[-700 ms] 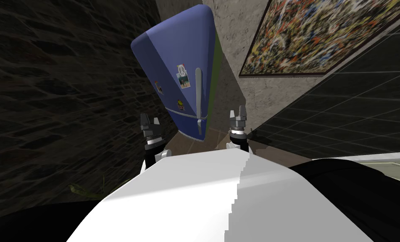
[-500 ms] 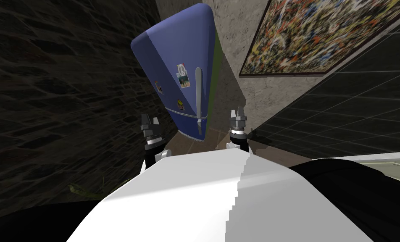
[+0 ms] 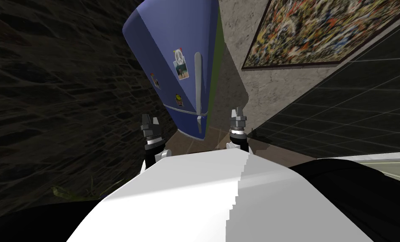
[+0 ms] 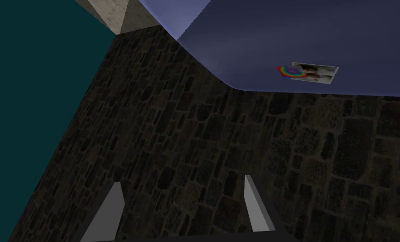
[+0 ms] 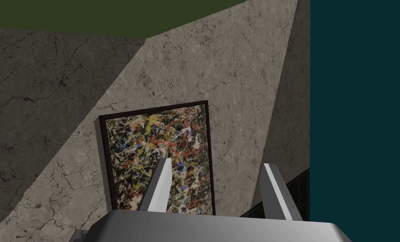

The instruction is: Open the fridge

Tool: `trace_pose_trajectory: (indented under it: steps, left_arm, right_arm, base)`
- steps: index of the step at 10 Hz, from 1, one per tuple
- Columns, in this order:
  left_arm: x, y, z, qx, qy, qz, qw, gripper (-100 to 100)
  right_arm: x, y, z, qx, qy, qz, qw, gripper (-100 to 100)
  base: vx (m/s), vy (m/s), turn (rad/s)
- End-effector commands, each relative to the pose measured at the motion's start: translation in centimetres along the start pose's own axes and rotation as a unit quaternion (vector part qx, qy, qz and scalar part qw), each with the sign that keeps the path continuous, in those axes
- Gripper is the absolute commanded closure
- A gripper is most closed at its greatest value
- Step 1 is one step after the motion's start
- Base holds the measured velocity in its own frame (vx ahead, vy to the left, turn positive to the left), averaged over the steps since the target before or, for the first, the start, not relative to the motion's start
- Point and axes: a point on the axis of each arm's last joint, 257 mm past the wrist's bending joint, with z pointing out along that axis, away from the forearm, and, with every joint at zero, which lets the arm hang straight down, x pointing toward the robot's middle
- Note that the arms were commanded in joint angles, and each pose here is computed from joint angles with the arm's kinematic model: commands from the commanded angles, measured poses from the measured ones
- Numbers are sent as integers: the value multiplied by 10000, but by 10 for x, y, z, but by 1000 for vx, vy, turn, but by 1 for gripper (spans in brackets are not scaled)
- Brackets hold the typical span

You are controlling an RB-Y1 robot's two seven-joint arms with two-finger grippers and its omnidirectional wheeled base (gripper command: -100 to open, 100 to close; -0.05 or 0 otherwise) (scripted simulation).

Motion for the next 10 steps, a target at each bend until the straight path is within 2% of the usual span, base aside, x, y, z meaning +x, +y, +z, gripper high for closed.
trace_pose_trajectory:
  steps: [1, 2, 3, 7, 10]
  left_arm:
    - [0, 0, 0, 0, 0, 0, 10000, 0]
    - [0, 0, 0, 0, 0, 0, 10000, 0]
    - [3, 1, 1, -14, 150, 60, 9999, -100]
    - [12, 6, 2, -170, 518, 213, 9983, -100]
    - [16, 13, 3, -391, 680, 292, 9965, -100]
  right_arm:
    - [0, 0, 0, 0, 0, 0, 10000, 0]
    - [0, 0, 0, 0, 0, 0, 10000, 0]
    - [0, 0, 0, 0, 0, 0, 10000, 0]
    - [0, 0, 0, 4, 0, 0, 10000, 0]
    - [0, 0, 0, 4, 0, 1, 10000, 0]
  base:
    - [0, 0, 0]
    - [0, 0, 0]
    - [14, -12, -11]
    - [30, -42, -25]
    - [44, -72, -38]
